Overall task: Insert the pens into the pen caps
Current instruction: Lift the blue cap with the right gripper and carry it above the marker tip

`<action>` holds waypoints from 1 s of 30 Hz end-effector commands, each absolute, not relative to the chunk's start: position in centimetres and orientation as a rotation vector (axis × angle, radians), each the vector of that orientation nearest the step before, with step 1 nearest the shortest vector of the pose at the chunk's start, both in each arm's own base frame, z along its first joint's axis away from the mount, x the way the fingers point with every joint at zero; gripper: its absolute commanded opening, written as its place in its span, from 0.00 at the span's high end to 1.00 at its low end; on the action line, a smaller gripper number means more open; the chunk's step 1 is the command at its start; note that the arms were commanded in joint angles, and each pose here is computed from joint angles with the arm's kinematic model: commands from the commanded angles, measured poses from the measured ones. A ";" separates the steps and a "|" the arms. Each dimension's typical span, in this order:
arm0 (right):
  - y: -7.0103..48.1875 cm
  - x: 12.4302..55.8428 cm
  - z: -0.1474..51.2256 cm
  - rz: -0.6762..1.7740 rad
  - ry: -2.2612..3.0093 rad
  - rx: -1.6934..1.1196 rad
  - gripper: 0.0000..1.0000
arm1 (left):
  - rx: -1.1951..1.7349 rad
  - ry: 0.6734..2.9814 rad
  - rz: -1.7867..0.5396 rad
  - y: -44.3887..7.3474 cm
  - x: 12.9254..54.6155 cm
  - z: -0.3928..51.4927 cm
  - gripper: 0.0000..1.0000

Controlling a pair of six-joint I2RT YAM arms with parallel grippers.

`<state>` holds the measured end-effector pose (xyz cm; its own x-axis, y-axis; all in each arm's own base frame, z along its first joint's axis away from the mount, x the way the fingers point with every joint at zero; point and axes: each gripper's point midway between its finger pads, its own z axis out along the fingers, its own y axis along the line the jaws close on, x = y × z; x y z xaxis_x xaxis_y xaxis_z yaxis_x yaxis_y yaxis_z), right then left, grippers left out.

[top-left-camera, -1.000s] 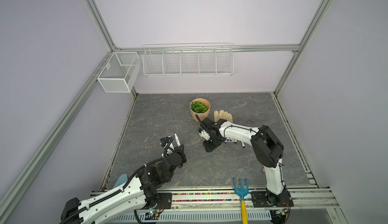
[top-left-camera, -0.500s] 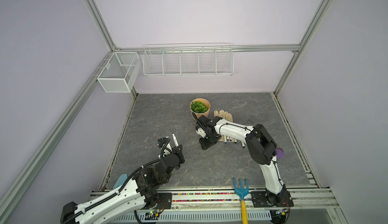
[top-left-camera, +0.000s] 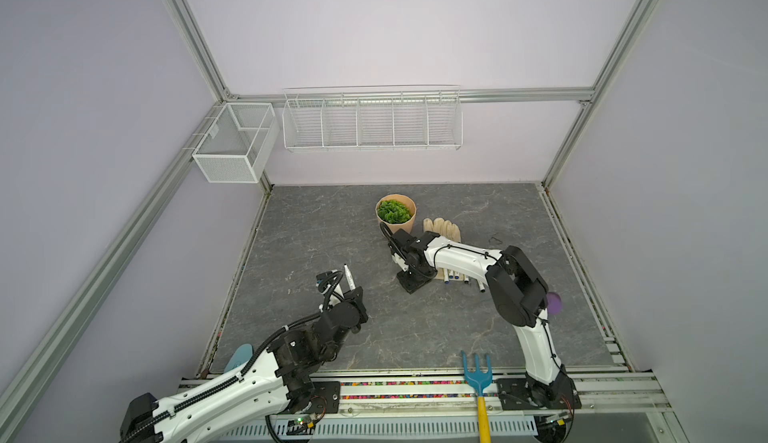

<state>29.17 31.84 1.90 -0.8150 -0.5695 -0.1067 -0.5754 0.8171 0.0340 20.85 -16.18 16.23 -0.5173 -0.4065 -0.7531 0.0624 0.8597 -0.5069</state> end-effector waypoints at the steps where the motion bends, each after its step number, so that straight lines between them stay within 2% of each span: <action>1: 30.3 29.1 -0.2 0.011 2.981 -0.894 0.58 | -0.255 2.017 -0.610 -16.3 21.1 17.1 1.00; 22: 32.4 31.0 -1.4 -0.001 2.997 -0.876 0.67 | -0.199 2.047 -0.607 -17.0 20.9 16.2 1.00; 27: 31.8 30.7 -2.0 -0.060 3.000 -0.892 0.71 | -0.191 2.050 -0.604 -17.0 20.9 16.1 1.00; 30: 31.5 30.5 -2.0 -0.070 2.997 -0.890 0.79 | -0.179 2.049 -0.605 -17.1 20.8 16.3 1.00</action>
